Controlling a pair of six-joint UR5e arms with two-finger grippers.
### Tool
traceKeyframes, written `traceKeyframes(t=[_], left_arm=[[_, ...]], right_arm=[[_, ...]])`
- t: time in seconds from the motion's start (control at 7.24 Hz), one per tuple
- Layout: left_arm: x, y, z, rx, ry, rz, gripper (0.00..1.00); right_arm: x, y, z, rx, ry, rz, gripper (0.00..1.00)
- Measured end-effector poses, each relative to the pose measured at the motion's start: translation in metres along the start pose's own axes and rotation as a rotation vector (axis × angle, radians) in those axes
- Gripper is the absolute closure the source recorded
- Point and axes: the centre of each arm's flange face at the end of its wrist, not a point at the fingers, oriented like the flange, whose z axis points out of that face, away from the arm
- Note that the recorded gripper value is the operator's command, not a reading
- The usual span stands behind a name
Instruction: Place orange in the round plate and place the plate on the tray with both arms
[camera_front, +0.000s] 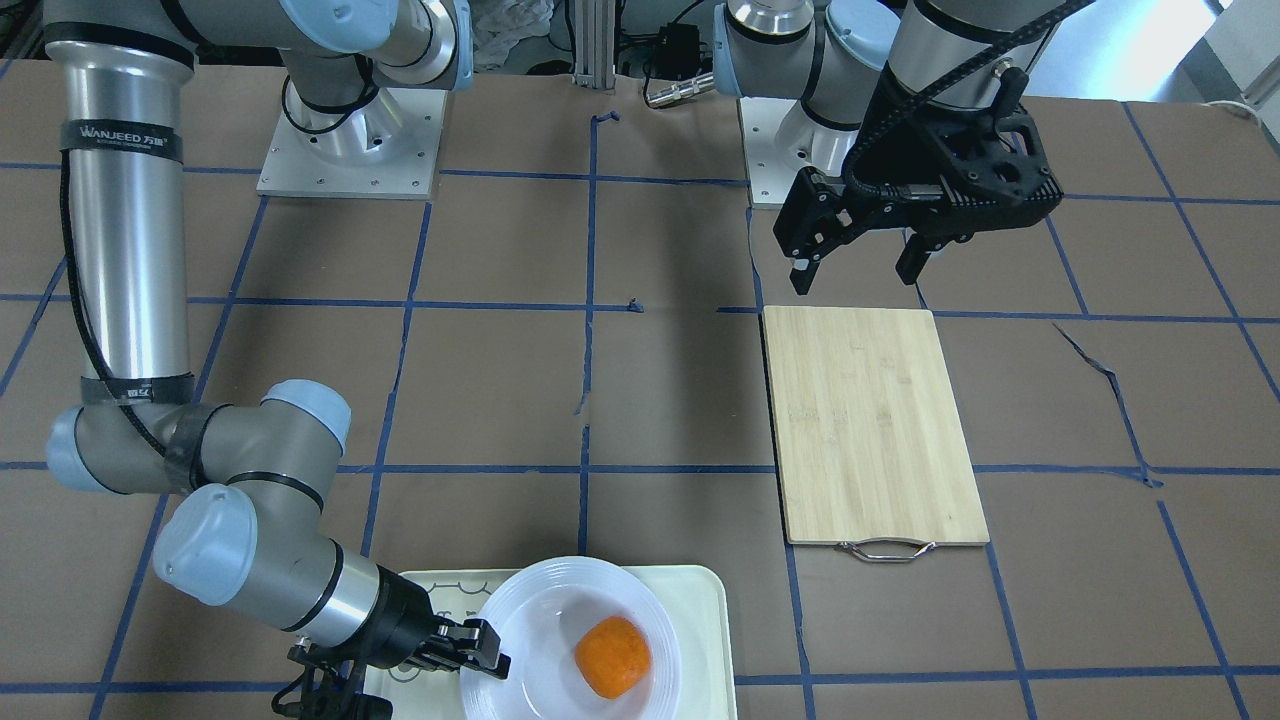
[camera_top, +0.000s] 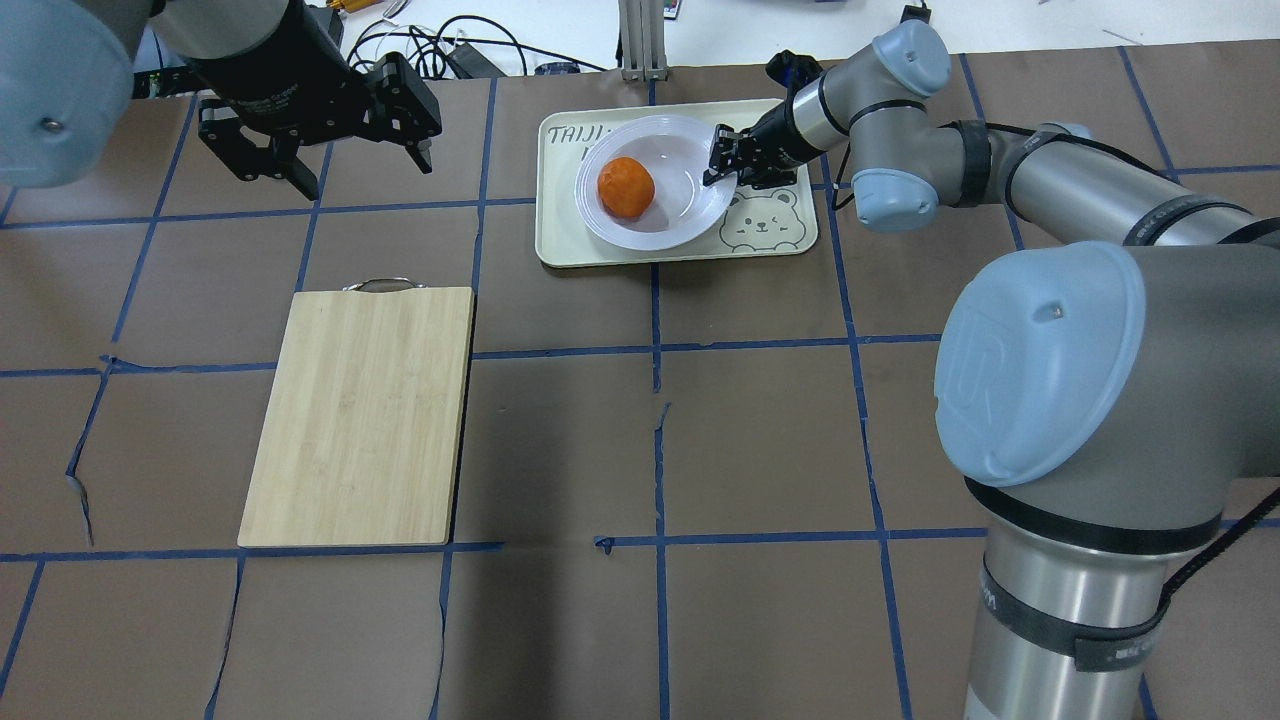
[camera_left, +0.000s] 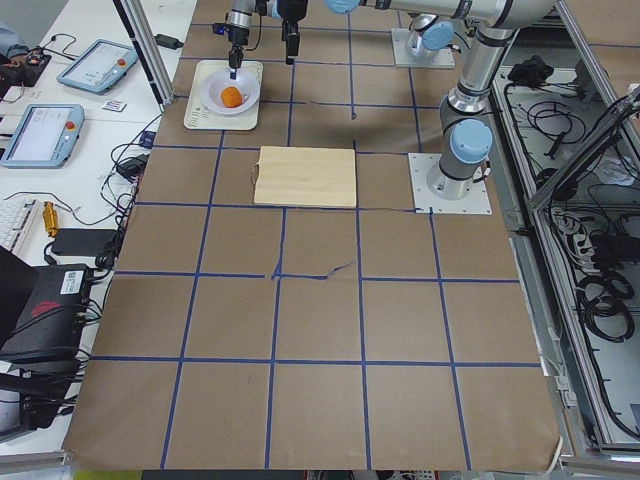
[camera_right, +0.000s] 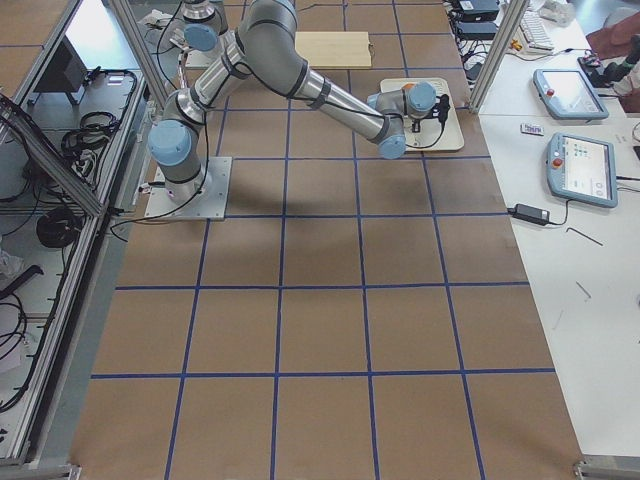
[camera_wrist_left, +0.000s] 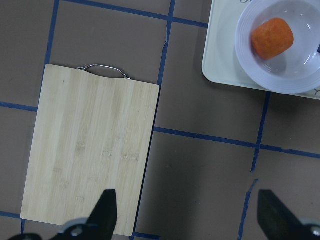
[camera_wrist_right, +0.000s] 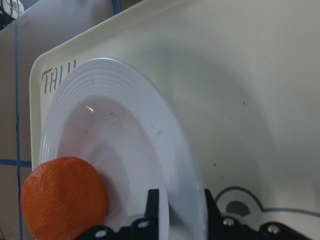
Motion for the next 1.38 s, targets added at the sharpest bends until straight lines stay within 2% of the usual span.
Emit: traceKeyframes(t=[0.28, 0.41, 0.55, 0.69, 1.11, 1.38], left_arm=[[0.000, 0.000, 0.000, 0.000, -0.003, 0.003, 0.00], [0.001, 0.001, 0.000, 0.000, -0.004, 0.017, 0.00], [0.001, 0.002, -0.002, 0.000, -0.006, 0.033, 0.00], [0.000, 0.003, -0.004, -0.012, -0.010, 0.045, 0.00], [-0.003, 0.007, -0.010, -0.053, -0.025, 0.083, 0.00], [-0.003, 0.007, -0.010, -0.057, -0.026, 0.085, 0.00]], right_arm=[[-0.015, -0.011, -0.029, 0.043, 0.039, -0.023, 0.00], [-0.023, -0.012, -0.048, 0.047, 0.071, -0.019, 0.00], [-0.031, -0.009, -0.072, 0.025, 0.118, 0.003, 0.00], [-0.045, 0.001, -0.104, -0.020, 0.170, 0.038, 0.00], [-0.091, 0.061, -0.214, -0.154, 0.440, 0.096, 0.00], [-0.111, 0.101, -0.261, -0.199, 0.511, 0.114, 0.00]])
